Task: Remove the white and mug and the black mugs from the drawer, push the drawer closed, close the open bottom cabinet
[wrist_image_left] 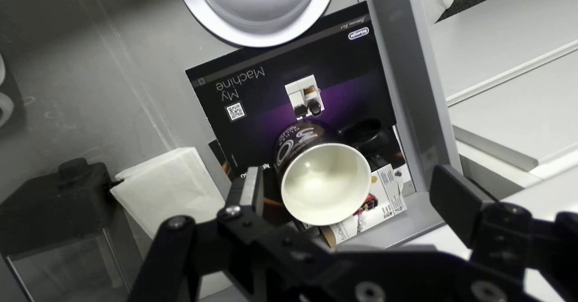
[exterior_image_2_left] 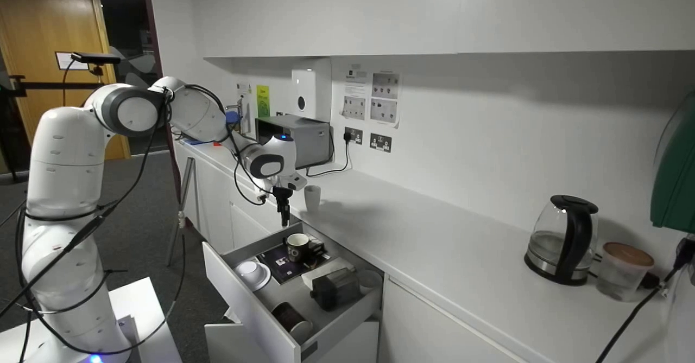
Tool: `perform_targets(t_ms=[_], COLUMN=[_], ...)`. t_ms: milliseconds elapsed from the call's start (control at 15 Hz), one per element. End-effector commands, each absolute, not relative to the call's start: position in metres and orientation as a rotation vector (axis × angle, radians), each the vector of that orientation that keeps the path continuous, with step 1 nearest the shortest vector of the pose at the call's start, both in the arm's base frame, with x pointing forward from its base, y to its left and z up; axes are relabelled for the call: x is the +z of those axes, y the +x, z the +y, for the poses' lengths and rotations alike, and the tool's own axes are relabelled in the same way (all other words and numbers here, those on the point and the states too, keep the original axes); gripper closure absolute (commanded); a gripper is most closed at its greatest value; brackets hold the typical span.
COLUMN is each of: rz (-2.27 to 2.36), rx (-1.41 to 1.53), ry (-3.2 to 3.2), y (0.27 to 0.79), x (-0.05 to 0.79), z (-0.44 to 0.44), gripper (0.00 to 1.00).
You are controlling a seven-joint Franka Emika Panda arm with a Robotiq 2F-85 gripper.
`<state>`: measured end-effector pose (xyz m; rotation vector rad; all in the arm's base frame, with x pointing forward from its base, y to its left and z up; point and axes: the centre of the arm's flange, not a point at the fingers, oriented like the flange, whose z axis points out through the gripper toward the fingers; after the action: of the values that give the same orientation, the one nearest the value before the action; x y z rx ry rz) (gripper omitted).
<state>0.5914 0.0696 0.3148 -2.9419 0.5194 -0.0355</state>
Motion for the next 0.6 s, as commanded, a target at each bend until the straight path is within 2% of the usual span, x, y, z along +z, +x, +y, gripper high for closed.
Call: perform_targets(t_ms=[0,533], rz=[0.500,0.521], rx=[-0.074,-0.051], ry=[-2.928,-2.935], y=[0.617,0.646], x=[0.307,0.282], z=[0.069,0.061], gripper=[0.00,0.00])
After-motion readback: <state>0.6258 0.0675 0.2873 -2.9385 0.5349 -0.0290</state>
